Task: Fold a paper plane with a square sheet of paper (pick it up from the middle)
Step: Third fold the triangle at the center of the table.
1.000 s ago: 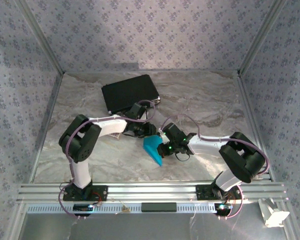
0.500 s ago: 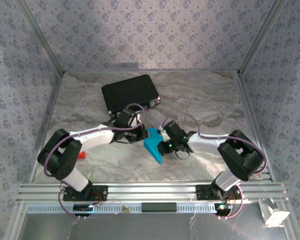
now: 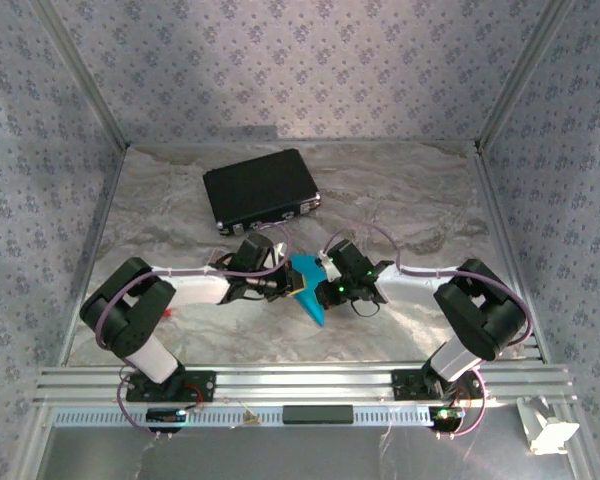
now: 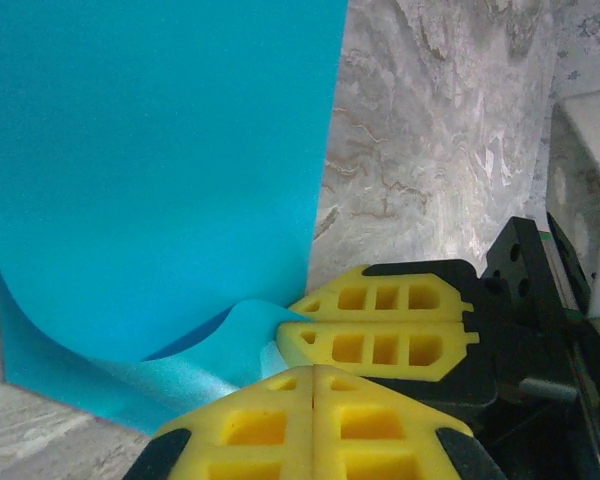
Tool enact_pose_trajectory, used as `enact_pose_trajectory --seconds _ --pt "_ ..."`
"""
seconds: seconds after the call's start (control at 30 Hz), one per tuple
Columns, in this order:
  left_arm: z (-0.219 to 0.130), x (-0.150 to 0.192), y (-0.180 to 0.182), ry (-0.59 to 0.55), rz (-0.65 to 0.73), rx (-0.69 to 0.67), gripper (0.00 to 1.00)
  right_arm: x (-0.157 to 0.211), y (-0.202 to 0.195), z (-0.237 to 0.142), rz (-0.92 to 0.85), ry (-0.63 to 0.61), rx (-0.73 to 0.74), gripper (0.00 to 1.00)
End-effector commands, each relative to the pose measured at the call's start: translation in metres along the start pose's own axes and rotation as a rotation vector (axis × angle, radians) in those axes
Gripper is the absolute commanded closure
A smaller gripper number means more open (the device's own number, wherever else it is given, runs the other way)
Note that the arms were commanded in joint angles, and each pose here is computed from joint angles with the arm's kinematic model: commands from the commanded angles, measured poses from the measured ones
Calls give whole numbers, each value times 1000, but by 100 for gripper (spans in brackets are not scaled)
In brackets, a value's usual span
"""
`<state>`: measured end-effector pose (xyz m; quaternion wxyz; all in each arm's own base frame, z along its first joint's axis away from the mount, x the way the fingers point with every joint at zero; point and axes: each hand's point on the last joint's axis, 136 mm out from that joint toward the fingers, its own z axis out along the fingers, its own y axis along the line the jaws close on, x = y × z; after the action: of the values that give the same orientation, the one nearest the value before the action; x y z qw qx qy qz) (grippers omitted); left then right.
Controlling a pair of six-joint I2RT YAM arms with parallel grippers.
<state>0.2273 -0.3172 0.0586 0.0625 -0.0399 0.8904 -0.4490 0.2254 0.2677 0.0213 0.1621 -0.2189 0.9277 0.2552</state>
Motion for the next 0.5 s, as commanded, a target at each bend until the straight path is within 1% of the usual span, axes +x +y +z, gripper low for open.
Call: enact_pose_trajectory --seconds 0.0,0.2,0.47 --pt "5 5 -3 15 -1 34 100 15 -13 4 15 61 46 100" --pt "8 8 4 26 -6 26 100 16 -12 5 16 64 41 100" --pt "12 12 21 34 2 -36 100 16 -12 6 19 66 35 100"
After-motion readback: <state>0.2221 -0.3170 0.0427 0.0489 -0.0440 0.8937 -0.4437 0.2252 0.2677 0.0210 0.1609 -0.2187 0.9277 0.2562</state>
